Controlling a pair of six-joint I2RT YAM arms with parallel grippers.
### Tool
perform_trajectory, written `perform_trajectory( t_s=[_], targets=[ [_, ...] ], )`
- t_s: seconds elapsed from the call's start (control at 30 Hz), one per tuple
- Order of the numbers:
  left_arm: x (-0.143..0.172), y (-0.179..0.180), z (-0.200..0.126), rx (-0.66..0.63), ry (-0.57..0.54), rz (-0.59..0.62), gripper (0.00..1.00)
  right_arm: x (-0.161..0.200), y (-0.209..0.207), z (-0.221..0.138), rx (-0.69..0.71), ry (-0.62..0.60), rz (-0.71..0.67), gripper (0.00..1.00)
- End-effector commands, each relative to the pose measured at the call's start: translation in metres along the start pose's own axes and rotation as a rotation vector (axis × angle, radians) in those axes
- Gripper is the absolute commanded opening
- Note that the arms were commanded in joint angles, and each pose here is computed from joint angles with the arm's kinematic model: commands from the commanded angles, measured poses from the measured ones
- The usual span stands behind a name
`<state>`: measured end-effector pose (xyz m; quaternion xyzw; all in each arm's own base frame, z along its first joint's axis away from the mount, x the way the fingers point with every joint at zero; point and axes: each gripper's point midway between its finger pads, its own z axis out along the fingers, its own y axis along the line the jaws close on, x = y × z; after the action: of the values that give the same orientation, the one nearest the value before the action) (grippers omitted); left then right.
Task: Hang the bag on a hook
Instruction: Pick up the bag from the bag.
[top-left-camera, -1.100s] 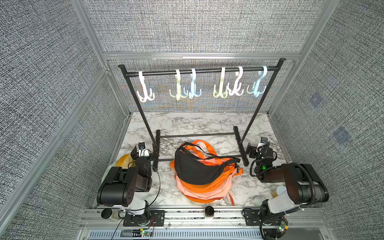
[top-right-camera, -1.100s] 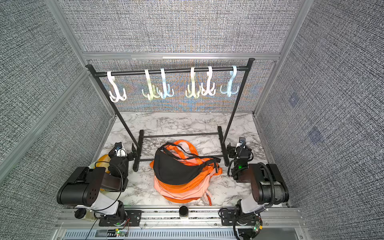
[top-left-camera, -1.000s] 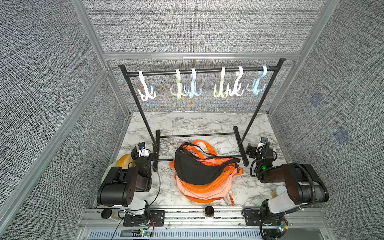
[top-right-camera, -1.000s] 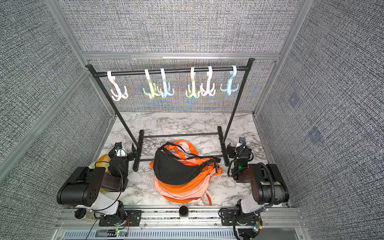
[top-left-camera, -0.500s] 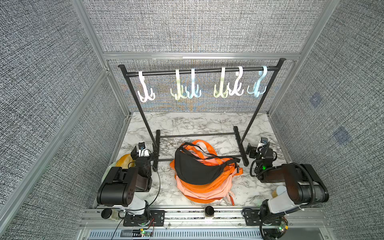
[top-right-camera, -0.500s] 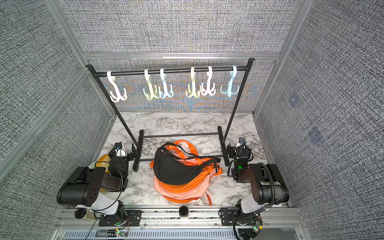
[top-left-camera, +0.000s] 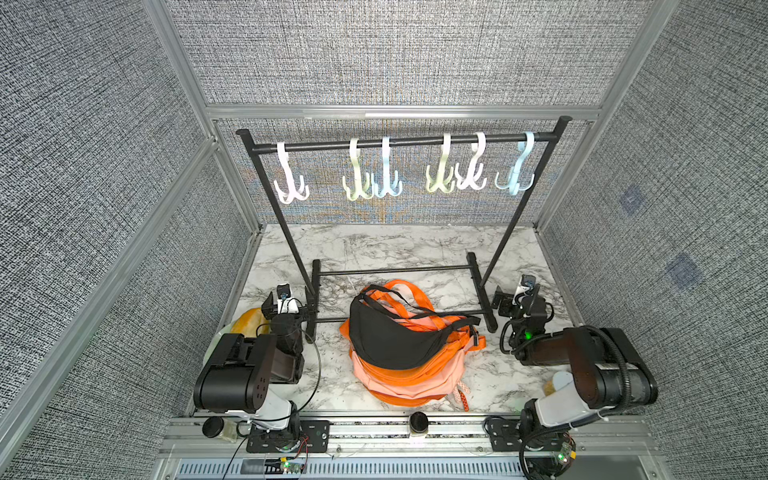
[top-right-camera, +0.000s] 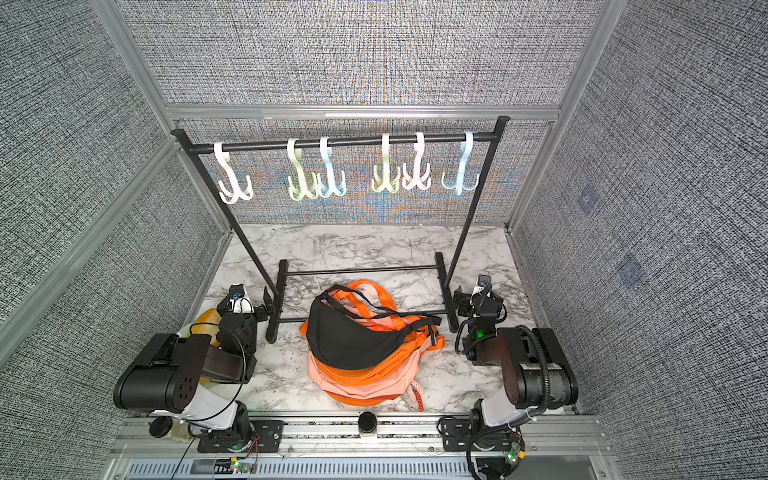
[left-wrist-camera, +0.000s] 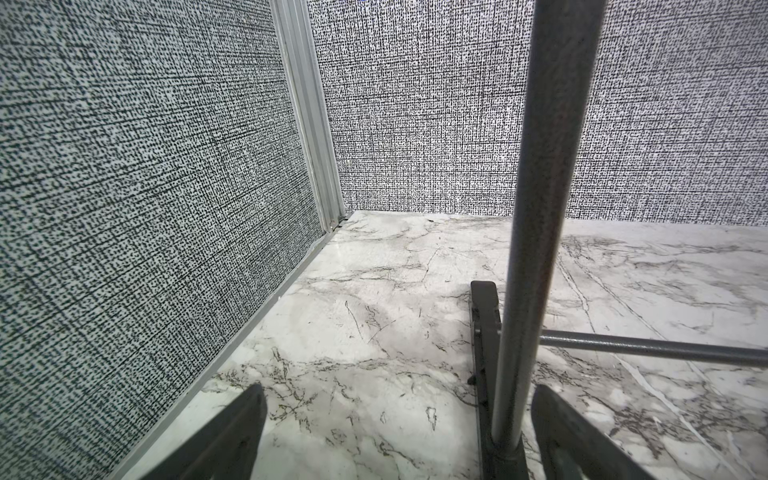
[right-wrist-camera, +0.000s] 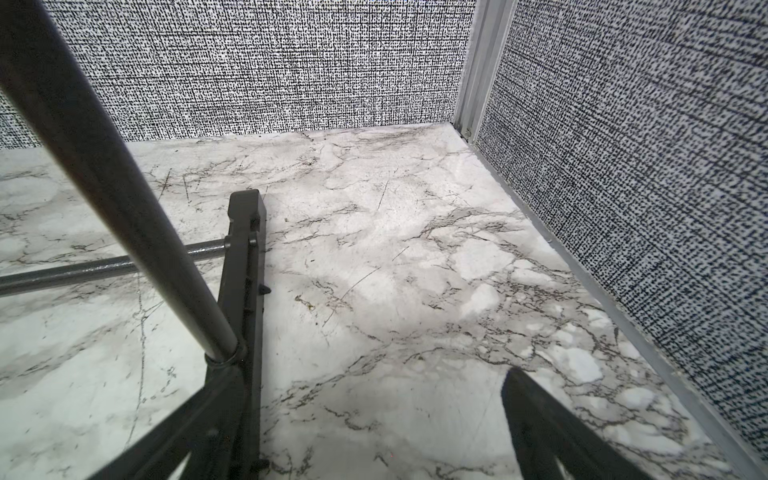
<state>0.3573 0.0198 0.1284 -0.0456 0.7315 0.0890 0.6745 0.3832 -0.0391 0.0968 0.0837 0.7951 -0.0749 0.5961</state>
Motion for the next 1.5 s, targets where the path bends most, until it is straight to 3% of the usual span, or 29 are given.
perform_trajectory(
  t_s=[0.0,0.83,0.9,1.03,1.07,1.17,1.23,1.27,1.37,1.47],
  targets=[
    [-0.003,0.000,0.000,0.003,-0.013,-0.008,0.99,-0.004,-0.002,-0.001,0.010,-0.016,0.011,0.99],
    [-0.003,0.000,0.000,0.002,-0.011,-0.009,0.99,-0.004,-0.002,-0.001,0.010,-0.015,0.011,0.99],
    [-0.008,0.008,-0.002,-0.040,-0.028,-0.018,0.99,-0.017,-0.004,-0.009,0.038,-0.050,0.001,0.99],
    [-0.017,0.001,-0.013,0.015,-0.059,0.000,0.99,-0.069,0.021,-0.042,-0.056,-0.115,-0.049,0.99],
    [-0.027,0.008,-0.016,-0.036,-0.089,0.000,1.00,-0.081,0.027,-0.049,-0.081,-0.125,-0.044,0.99],
    [-0.046,0.022,-0.008,-0.124,0.001,-0.057,0.99,-0.104,0.034,-0.066,-0.119,-0.075,0.084,0.99],
    [-0.065,0.022,0.000,-0.136,0.070,-0.066,0.99,-0.078,0.016,-0.075,-0.013,0.108,0.266,0.99],
    [-0.070,0.024,0.001,-0.151,0.094,-0.084,0.99,-0.071,0.012,-0.078,0.005,0.124,0.348,0.99],
    [-0.071,0.015,0.004,-0.110,0.153,-0.157,0.99,-0.079,0.051,-0.093,-0.267,0.092,0.360,0.99],
    [-0.070,-0.007,0.001,0.010,0.217,-0.253,0.99,-0.086,0.075,-0.106,-0.412,0.129,0.363,0.99]
  ],
)
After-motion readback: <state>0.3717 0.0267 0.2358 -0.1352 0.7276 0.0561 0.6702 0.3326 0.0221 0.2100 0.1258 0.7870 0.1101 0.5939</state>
